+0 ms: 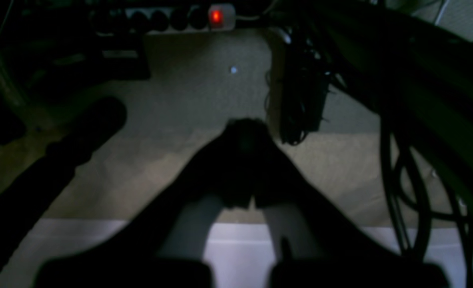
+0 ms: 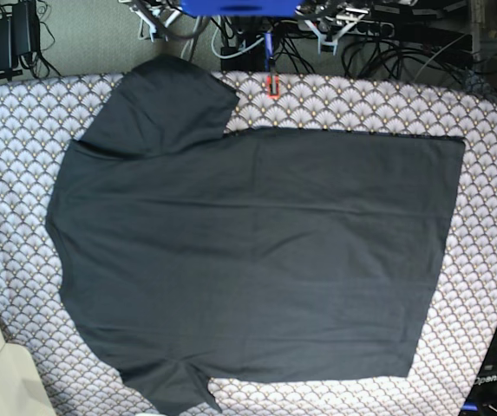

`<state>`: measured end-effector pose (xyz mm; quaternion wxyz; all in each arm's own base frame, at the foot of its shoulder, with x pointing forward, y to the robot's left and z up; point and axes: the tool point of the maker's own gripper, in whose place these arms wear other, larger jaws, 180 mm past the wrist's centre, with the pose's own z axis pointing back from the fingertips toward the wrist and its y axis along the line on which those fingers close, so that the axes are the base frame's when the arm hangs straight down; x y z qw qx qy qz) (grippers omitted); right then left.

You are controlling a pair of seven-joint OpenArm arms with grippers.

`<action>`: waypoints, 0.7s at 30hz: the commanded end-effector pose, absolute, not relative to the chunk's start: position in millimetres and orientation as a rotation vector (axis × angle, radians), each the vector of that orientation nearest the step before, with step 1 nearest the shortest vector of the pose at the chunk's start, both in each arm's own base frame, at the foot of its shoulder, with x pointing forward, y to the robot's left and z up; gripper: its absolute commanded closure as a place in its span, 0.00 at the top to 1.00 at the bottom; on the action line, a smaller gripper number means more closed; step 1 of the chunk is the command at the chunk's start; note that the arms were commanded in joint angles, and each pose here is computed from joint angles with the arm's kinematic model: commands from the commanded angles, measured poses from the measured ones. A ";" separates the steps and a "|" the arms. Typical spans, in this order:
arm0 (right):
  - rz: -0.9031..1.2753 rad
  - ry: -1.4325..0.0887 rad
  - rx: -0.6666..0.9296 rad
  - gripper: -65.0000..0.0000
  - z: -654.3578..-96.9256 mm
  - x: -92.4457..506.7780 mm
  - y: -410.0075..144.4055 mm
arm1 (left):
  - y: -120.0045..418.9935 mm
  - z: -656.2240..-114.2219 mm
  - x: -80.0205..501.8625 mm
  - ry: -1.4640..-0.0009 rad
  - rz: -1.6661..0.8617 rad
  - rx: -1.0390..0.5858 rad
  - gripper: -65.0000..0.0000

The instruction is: Fold the T-shirt properly

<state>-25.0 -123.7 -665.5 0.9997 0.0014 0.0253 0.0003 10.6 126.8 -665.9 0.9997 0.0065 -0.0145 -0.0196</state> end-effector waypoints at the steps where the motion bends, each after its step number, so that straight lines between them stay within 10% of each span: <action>1: -0.007 0.062 -0.014 0.00 -665.3 -29.5 -127.4 | 127.3 -666.0 9.3 -0.026 -0.039 0.014 0.00; 21: -0.007 0.062 -0.014 0.00 -665.3 -29.5 -127.4 | 127.3 -665.9 13.3 -0.032 -0.042 0.015 0.00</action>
